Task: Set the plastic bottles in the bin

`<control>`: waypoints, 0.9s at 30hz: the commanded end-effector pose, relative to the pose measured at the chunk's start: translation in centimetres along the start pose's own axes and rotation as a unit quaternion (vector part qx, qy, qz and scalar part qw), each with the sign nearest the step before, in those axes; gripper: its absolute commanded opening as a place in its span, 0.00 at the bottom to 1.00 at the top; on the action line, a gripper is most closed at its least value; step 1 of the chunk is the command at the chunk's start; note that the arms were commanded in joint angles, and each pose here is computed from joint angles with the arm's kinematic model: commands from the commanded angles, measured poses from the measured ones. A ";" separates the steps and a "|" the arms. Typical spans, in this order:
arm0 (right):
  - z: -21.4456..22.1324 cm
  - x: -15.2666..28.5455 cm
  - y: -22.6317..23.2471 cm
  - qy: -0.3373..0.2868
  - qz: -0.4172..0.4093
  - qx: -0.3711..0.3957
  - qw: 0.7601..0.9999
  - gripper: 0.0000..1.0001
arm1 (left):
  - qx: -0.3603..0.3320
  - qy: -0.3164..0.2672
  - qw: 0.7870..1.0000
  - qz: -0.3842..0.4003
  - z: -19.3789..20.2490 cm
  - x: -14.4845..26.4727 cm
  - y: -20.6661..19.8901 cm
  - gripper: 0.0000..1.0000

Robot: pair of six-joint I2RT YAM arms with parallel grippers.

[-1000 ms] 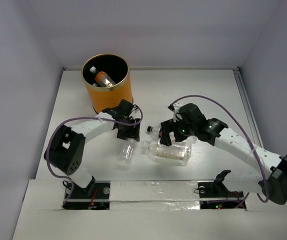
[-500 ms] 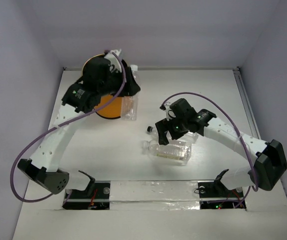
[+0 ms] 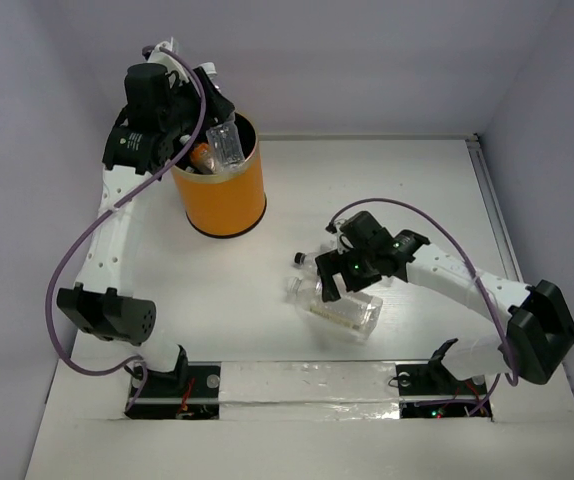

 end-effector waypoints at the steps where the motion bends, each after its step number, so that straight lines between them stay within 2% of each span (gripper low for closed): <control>1: 1.1 0.0 1.3 0.003 -0.021 -0.019 1.000 1.00 | 0.001 -0.066 0.997 0.035 -3.2 -0.2 -0.9 0.36; 8: 2.3 -0.2 3.4 0.015 -0.060 -0.022 0.998 0.94 | -0.035 -0.141 0.989 -0.024 -5.0 -3.3 1.7 0.36; 9: 2.6 -0.3 3.8 0.021 -0.064 -0.018 0.998 0.94 | -0.039 -0.159 0.986 -0.029 -5.4 -3.7 1.9 0.36; 13: 2.5 -0.7 4.5 0.021 -0.062 -0.012 0.998 0.97 | -0.060 -0.173 0.982 -0.046 -4.9 -5.7 3.4 0.38; 15: 2.0 -0.9 4.4 0.018 -0.048 -0.010 0.999 1.00 | -0.069 -0.162 0.983 -0.055 -3.8 -6.6 4.4 0.47; 16: 1.2 -1.1 4.2 0.011 -0.029 -0.008 0.999 1.00 | -0.069 -0.160 0.983 -0.065 -3.2 -7.0 5.1 0.58; 19: -0.4 -1.3 4.1 -0.010 0.013 -0.007 1.000 1.00 | -0.071 -0.162 0.981 -0.077 -2.5 -6.8 5.8 0.73; 20: -0.5 -1.8 4.3 -0.005 0.019 -0.004 1.000 1.00 | -0.070 -0.151 0.983 -0.083 -1.6 -7.1 6.5 0.83; 22: -1.2 -2.0 4.3 -0.015 0.027 -0.007 1.000 1.00 | -0.068 -0.149 0.983 -0.081 -1.2 -6.6 6.4 0.90; 23: -1.1 -2.4 4.5 -0.009 0.029 -0.009 0.999 1.00 | -0.067 -0.141 0.984 -0.083 -0.7 -6.6 6.7 0.97; 27: -1.1 -2.9 5.4 -0.010 0.028 -0.010 1.000 1.00 | -0.062 -0.140 0.985 -0.074 -0.1 -5.3 6.5 0.99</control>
Point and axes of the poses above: each gripper's point midway between its finger pads, its own x axis back along the fingers, its own y axis along the line the jaws close on, z = x × y, the point moved 7 cm from there along x, back along the fingers, and after that the axes turned 4 degrees about x, right-handed, at the moved point
